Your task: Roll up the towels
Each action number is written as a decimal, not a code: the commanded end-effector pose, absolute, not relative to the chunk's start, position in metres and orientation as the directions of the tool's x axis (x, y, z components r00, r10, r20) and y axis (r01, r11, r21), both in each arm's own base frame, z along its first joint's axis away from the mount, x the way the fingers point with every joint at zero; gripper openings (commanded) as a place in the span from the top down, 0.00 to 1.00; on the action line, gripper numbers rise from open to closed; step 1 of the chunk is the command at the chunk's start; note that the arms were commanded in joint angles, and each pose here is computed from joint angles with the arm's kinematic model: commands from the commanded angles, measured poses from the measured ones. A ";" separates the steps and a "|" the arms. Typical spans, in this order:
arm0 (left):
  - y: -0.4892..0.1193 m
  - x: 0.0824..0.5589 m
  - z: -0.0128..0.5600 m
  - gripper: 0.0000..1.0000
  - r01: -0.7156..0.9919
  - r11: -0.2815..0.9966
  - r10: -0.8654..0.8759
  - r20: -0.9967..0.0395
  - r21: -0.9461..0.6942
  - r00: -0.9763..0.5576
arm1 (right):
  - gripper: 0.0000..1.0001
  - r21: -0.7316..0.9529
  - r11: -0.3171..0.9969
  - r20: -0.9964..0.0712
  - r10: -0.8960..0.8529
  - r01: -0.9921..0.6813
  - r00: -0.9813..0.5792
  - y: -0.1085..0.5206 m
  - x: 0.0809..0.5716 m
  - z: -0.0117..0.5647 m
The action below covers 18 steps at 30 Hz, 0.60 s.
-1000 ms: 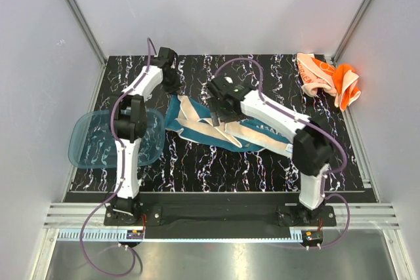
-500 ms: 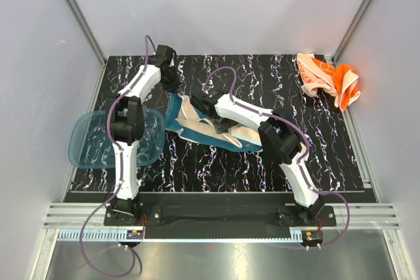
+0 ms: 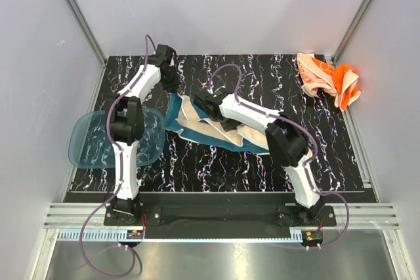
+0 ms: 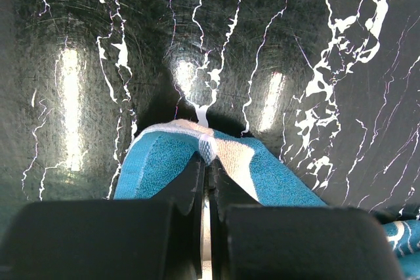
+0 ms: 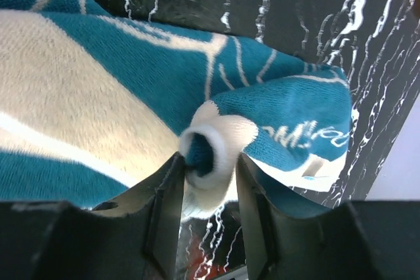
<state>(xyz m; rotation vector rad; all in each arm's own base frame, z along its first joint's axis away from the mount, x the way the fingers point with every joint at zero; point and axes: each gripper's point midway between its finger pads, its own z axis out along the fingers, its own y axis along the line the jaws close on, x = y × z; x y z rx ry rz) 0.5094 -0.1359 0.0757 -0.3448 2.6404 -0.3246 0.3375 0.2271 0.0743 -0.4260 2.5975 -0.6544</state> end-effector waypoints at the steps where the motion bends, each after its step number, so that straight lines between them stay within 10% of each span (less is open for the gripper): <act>1: -0.140 0.513 0.117 1.00 -0.138 0.940 -0.280 -0.477 -0.311 -0.833 | 0.56 -0.414 0.902 -0.467 -0.325 -0.122 -0.822 0.224 0.340 0.133; 5: -0.141 0.512 0.114 1.00 -0.140 0.942 -0.277 -0.475 -0.304 -0.835 | 0.68 -0.385 0.910 -0.466 -0.335 -0.153 -0.819 0.222 0.335 0.137; 9: -0.141 0.511 0.114 1.00 -0.136 0.944 -0.272 -0.476 -0.300 -0.837 | 1.00 -0.347 0.923 -0.449 -0.317 -0.164 -0.836 0.221 0.330 0.128; 18: -0.142 0.509 0.124 1.00 -0.120 0.954 -0.246 -0.493 -0.273 -0.835 | 1.00 -0.294 0.947 -0.462 -0.257 -0.127 -0.849 0.202 0.326 0.132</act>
